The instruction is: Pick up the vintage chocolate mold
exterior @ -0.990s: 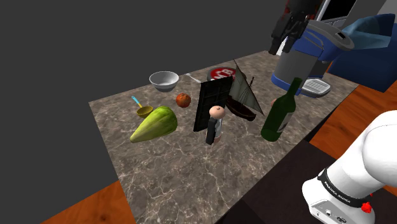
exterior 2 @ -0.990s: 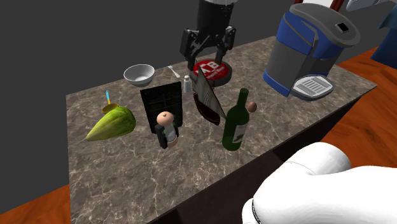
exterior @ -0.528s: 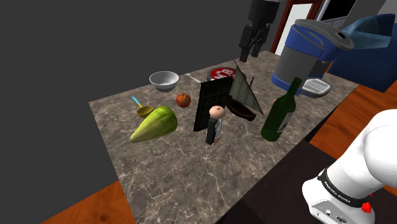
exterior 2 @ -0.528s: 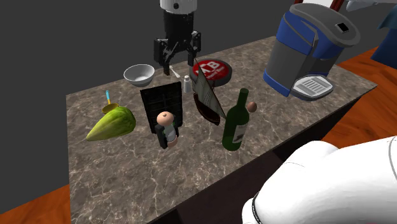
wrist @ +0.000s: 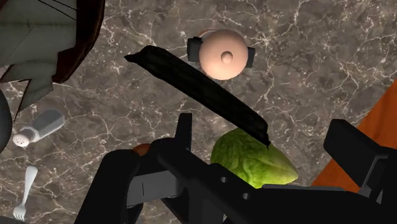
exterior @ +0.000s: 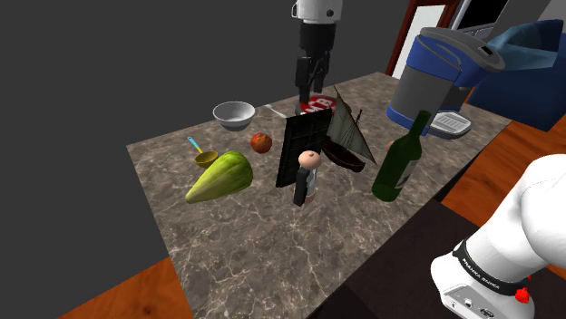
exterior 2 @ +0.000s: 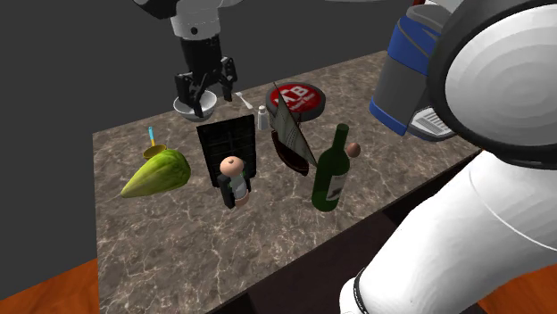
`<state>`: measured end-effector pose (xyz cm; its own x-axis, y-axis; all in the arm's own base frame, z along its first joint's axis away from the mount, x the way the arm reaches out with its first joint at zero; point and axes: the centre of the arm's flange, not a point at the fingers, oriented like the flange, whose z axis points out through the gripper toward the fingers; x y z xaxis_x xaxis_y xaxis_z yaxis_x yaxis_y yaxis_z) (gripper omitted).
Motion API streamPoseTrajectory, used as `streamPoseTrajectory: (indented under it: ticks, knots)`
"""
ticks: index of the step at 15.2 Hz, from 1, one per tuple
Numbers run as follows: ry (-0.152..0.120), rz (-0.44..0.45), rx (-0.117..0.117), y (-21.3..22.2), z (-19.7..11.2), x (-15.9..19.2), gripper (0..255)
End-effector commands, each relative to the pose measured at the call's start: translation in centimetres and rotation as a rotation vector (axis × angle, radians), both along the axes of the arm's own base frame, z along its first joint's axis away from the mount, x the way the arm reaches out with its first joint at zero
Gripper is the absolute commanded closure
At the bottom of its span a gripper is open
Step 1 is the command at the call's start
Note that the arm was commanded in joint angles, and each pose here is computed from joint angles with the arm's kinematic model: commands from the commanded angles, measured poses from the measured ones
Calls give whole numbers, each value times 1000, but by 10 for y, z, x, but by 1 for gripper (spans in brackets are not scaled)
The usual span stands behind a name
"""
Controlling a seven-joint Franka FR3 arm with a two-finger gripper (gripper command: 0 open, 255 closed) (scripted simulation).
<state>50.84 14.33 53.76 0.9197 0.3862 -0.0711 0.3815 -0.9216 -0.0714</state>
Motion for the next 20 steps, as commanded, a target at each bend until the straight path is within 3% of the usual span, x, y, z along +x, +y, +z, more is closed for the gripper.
streamPoseTrajectory:
  ticks: [1,4,14,15,20]
  knots:
    - [17,54,-10,21,-14,14,0]
    - [41,134,-27,54,-34,37,0]
    - [41,136,-27,55,-74,37,0]
    - [41,136,-27,55,-75,37,255]
    - [41,136,-27,55,-75,37,255]
